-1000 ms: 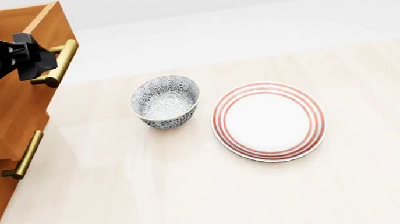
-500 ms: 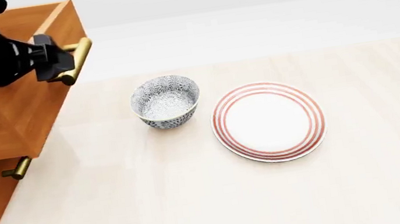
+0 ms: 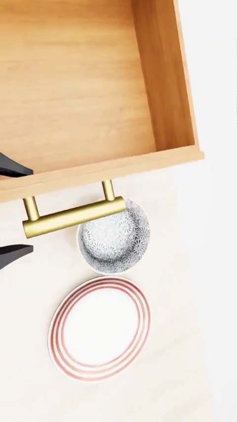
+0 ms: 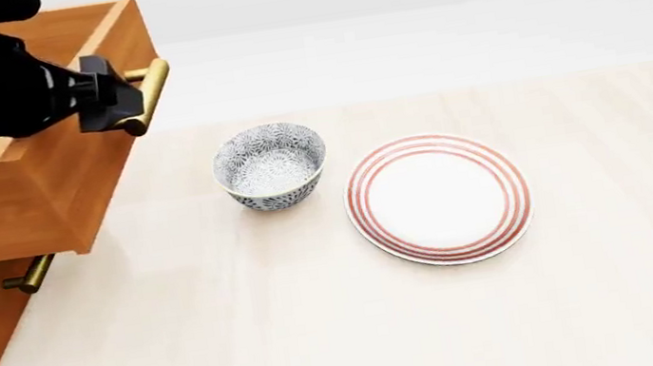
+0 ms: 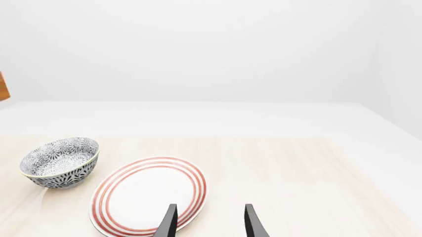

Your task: Open the top drawer of the cabinet.

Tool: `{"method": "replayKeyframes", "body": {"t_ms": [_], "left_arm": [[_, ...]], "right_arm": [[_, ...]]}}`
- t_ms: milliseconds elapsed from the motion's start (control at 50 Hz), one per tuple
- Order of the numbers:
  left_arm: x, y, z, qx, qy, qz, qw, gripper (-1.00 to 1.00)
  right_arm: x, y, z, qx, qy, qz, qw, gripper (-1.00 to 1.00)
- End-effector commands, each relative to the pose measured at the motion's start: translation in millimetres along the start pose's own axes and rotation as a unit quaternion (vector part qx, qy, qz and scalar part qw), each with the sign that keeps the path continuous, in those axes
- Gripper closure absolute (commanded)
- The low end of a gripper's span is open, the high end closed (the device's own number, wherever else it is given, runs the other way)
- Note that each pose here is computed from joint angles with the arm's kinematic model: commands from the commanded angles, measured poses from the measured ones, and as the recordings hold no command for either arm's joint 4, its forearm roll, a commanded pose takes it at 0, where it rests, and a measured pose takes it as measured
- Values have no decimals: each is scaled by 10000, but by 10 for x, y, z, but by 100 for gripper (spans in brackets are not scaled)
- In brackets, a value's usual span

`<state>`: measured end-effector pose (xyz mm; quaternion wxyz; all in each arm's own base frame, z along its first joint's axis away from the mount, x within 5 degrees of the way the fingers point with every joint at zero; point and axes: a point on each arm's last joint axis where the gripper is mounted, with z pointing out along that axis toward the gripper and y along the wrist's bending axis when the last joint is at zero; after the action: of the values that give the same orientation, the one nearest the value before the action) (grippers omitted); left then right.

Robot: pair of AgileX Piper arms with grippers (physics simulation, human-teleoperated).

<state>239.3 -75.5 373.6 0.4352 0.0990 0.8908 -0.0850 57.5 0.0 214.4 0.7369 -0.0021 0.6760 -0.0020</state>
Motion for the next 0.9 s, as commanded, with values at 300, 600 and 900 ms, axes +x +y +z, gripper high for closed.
{"method": "replayKeyframes", "body": {"t_ms": [300,600,900], "left_arm": [[-37,-90,-119,154,-43,225,9996,-100],[-51,-116,-222,203,-72,313,9993,-100],[-94,-42,-427,82,-217,396,9989,-100]], "right_arm": [[0,0,0,1,0,1,10000,-100],[0,0,0,0,0,0,10000,-100],[0,0,0,1,0,0,10000,-100]]}}
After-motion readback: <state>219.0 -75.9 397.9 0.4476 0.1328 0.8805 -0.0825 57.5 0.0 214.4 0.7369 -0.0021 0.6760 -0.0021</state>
